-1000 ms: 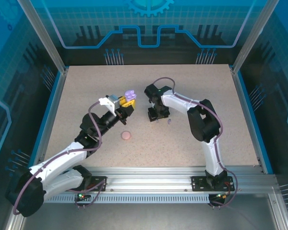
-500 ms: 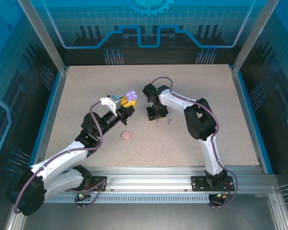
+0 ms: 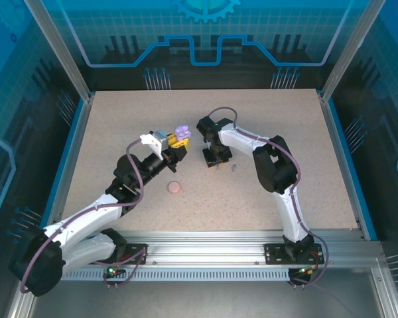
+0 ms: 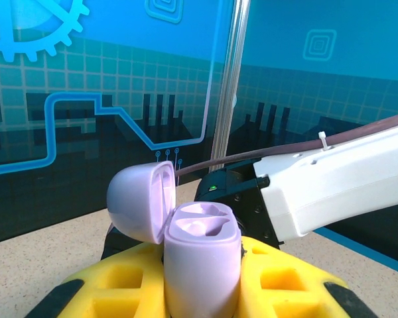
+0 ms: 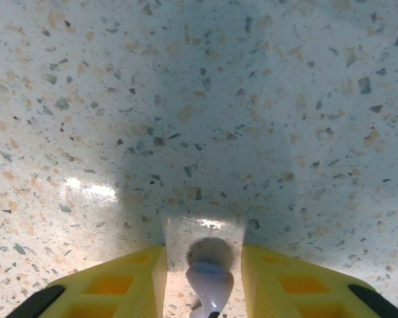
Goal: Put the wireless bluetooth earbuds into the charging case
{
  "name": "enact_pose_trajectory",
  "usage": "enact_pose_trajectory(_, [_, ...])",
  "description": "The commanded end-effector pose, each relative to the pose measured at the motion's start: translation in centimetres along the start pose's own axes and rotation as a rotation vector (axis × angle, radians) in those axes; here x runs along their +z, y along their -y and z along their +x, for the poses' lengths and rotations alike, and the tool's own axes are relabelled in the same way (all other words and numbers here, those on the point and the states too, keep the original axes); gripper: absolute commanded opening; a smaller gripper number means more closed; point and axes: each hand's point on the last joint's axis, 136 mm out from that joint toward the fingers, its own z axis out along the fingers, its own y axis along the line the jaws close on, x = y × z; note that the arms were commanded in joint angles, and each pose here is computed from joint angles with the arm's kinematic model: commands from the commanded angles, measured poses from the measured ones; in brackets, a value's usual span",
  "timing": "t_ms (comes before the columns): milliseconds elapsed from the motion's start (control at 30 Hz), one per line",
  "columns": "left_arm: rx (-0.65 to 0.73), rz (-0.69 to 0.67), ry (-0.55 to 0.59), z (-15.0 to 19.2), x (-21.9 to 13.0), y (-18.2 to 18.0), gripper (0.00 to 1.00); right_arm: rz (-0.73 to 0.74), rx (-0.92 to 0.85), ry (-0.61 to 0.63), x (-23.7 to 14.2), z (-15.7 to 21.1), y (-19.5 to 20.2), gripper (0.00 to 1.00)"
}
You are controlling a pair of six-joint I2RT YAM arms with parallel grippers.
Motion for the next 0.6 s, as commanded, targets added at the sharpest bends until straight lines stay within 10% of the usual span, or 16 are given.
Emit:
enact_pose_trajectory(0, [0.021,0.029,0.046,-2.01,0.49,0.73,0.0,0.048,-0.031,-0.048,1.02,0.84,0.19,0.35])
enact_pose_trajectory(567, [0.019,0.034,0.046,-2.12,0.5,0.84,0.0,0.035,-0.02,-0.049,0.6,1.27,0.51,0.28])
